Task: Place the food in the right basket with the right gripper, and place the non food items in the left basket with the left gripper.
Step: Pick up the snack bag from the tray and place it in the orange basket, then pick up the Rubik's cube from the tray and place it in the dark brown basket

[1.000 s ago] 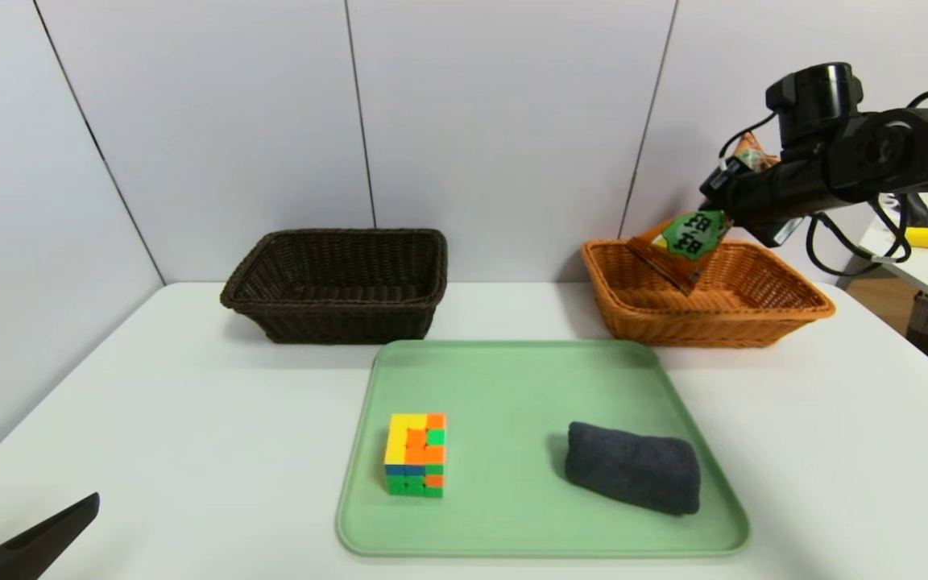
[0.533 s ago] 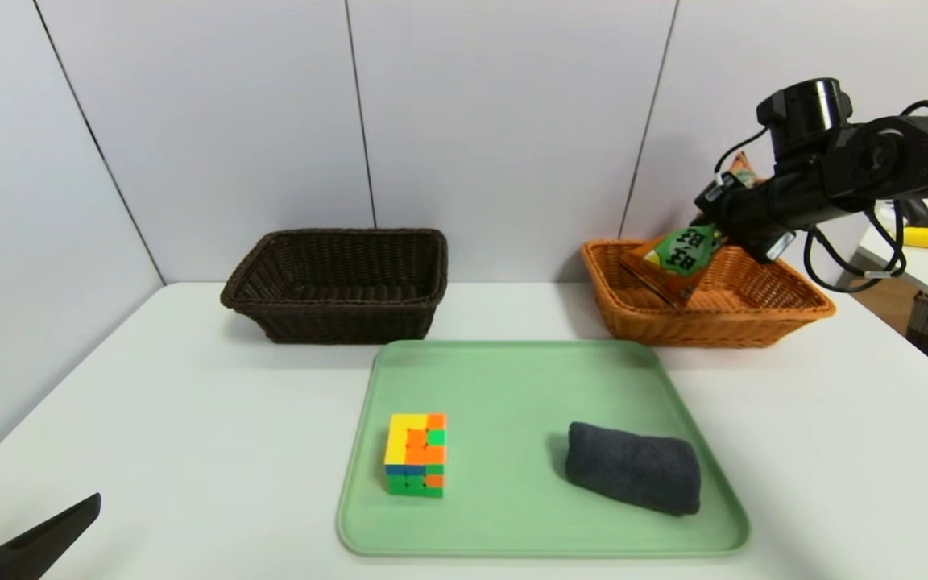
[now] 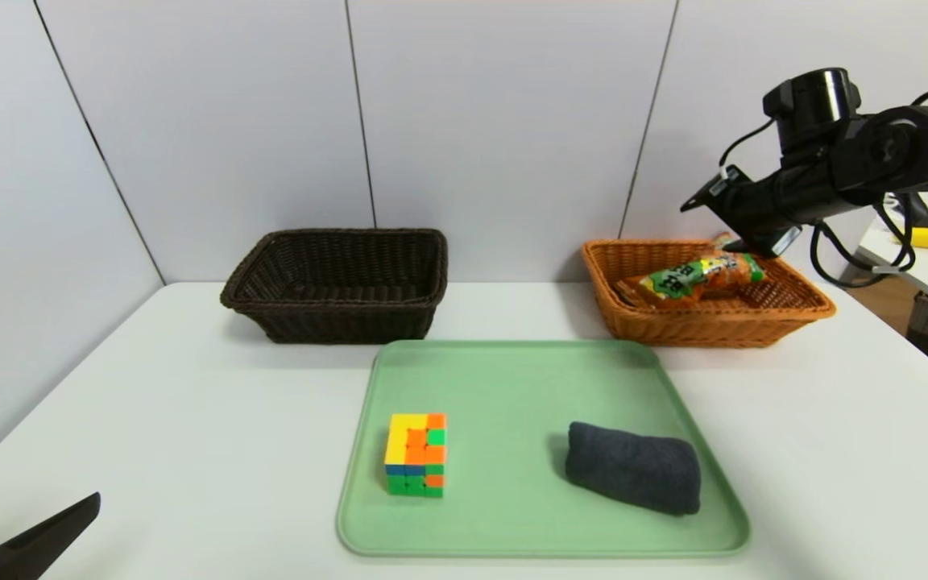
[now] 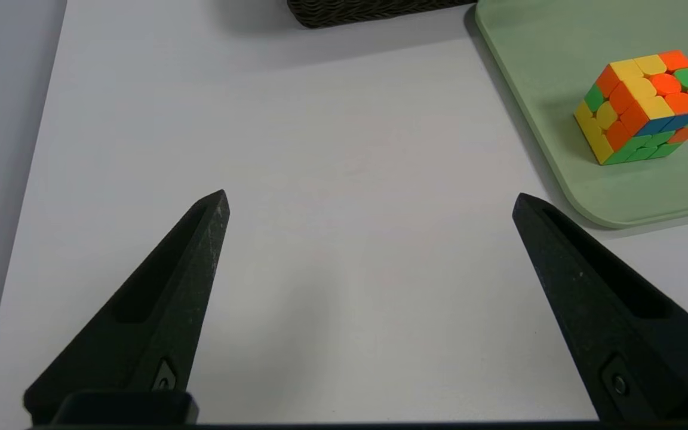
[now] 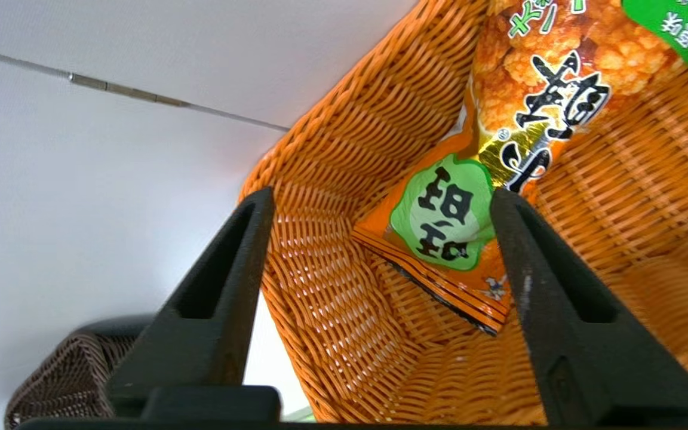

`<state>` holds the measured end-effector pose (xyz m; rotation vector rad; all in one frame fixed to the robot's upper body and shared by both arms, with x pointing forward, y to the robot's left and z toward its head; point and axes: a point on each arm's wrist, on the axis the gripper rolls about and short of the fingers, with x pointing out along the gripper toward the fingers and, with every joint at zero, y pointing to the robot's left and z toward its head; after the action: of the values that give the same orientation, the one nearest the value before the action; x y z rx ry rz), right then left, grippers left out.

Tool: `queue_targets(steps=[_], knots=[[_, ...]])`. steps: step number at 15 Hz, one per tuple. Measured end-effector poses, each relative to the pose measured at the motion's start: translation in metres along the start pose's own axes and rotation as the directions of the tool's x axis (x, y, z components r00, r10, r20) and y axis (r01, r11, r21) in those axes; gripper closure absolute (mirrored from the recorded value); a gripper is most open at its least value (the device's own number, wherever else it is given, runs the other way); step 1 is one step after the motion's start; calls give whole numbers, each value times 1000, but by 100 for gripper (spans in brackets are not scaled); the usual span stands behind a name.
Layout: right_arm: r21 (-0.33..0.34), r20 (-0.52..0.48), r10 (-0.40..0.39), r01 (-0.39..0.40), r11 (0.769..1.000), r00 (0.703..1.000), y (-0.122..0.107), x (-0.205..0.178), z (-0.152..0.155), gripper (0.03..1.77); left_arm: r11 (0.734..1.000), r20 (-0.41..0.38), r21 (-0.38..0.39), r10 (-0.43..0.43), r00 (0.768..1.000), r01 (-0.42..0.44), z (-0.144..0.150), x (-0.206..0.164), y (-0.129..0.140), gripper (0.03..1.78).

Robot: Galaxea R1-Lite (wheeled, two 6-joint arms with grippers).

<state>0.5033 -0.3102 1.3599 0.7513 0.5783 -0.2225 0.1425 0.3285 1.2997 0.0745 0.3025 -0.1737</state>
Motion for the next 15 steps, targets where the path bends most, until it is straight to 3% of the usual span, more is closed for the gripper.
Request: queue_targets(steps=[3,5,6,9,13,15], knots=[[-89,11,18,-17,996,1000,7,-17,1,38,1000,5,1,0,1000,0,2,0,0,12],[-194,19,41,-37,980,999,13,-34,-1,32,1000,8,1,2,1000,-2,6,1,1,12],[-275,13,38,-33,961,999,13,-42,-6,29,1000,9,0,2,1000,-2,8,2,1,12],[-486,-5,12,-13,874,1000,11,-66,-26,22,1000,10,4,-3,1000,3,17,5,2,12],[-578,-81,91,-121,807,993,17,-104,-49,17,999,8,20,-46,999,46,28,11,0,12],[-643,-99,105,-144,752,990,11,-118,-53,15,997,2,26,-69,998,69,32,15,-2,12]])
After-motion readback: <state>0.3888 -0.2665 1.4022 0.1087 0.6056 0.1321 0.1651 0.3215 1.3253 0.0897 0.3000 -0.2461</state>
